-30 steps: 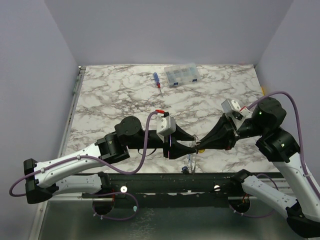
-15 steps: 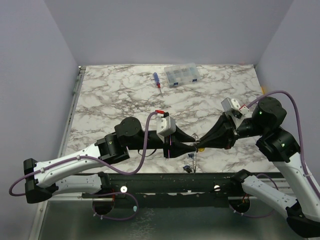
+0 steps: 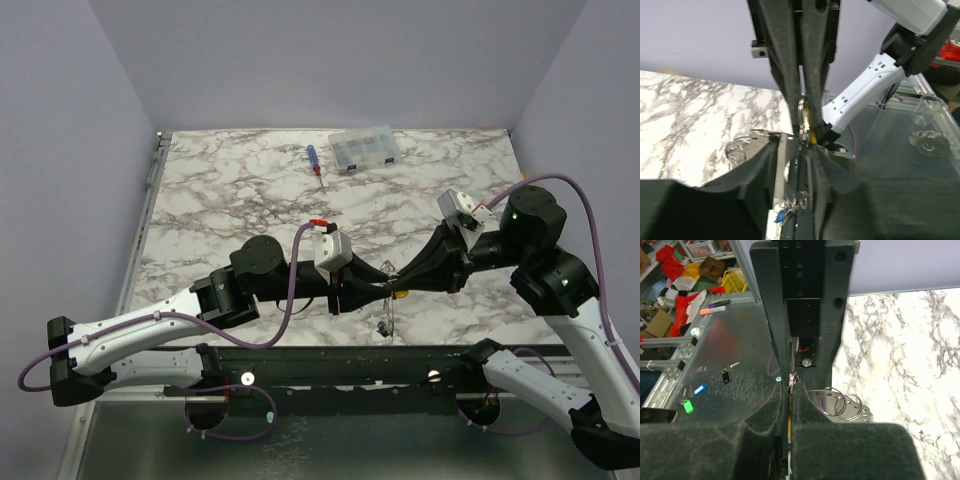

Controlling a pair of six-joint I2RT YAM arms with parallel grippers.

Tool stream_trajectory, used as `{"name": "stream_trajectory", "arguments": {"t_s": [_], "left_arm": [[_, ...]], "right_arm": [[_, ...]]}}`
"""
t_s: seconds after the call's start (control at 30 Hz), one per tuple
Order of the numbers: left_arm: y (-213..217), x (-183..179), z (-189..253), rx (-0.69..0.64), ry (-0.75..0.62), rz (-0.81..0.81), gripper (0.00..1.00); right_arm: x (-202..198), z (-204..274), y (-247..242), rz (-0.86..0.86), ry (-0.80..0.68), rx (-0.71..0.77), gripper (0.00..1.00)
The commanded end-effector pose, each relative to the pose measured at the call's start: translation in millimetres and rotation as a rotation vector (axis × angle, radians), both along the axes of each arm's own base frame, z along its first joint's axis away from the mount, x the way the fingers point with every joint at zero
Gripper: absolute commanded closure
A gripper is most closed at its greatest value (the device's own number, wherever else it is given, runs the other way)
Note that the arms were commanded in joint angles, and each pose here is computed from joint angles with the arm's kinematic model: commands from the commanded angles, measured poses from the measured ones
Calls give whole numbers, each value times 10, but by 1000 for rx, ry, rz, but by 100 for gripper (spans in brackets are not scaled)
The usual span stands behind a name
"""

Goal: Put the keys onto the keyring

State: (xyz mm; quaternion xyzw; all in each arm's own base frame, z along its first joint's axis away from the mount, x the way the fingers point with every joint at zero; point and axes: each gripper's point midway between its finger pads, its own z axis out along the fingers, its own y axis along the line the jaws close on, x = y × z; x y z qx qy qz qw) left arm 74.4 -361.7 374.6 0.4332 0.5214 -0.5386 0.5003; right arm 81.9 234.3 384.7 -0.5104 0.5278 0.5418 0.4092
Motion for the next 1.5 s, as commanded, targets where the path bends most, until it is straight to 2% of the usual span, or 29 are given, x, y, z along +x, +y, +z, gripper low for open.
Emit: {"name": "stream_trajectory", "arguments": {"t_s": [0.0, 0.1, 0.43, 0.67, 0.7, 0.87, 0.93, 1.03, 1.27, 1.4, 1.43, 1.47], "left_arm": [[-6, 43, 313, -115, -34, 39, 58], [-4, 59, 312, -115, -36, 48, 60], [-58, 121, 281, -103, -49, 70, 100], [-26, 215, 273, -108, -72, 124, 100], [-25, 239, 252, -104, -71, 136, 100], [27, 324, 267, -123, -62, 194, 100], [58, 331, 306, -135, -66, 203, 100], [68, 345, 303, -135, -70, 212, 100], [61, 310, 264, -129, -69, 192, 100], [81, 289, 284, -139, -77, 184, 100], [85, 291, 280, -139, -76, 186, 100], [87, 291, 277, -139, -76, 187, 100]], "right_arm": [[45, -40, 1, -20, 6, -24, 100], [36, -43, -5, -20, 8, -26, 100], [-15, -70, 0, 20, 40, -34, 100], [-29, -28, -21, 3, 14, -18, 97], [-29, -20, -25, -3, 8, -14, 93], [-23, -45, -40, -34, 12, -9, 50], [-19, -62, -51, -49, 14, -11, 40], [-18, -65, -67, -68, 6, -9, 37], [48, -69, -92, -135, -3, -9, 37], [175, -21, -113, -230, -19, 12, 31], [206, -4, -119, -252, -26, 22, 31], [227, 14, -120, -267, -29, 32, 38]]}}
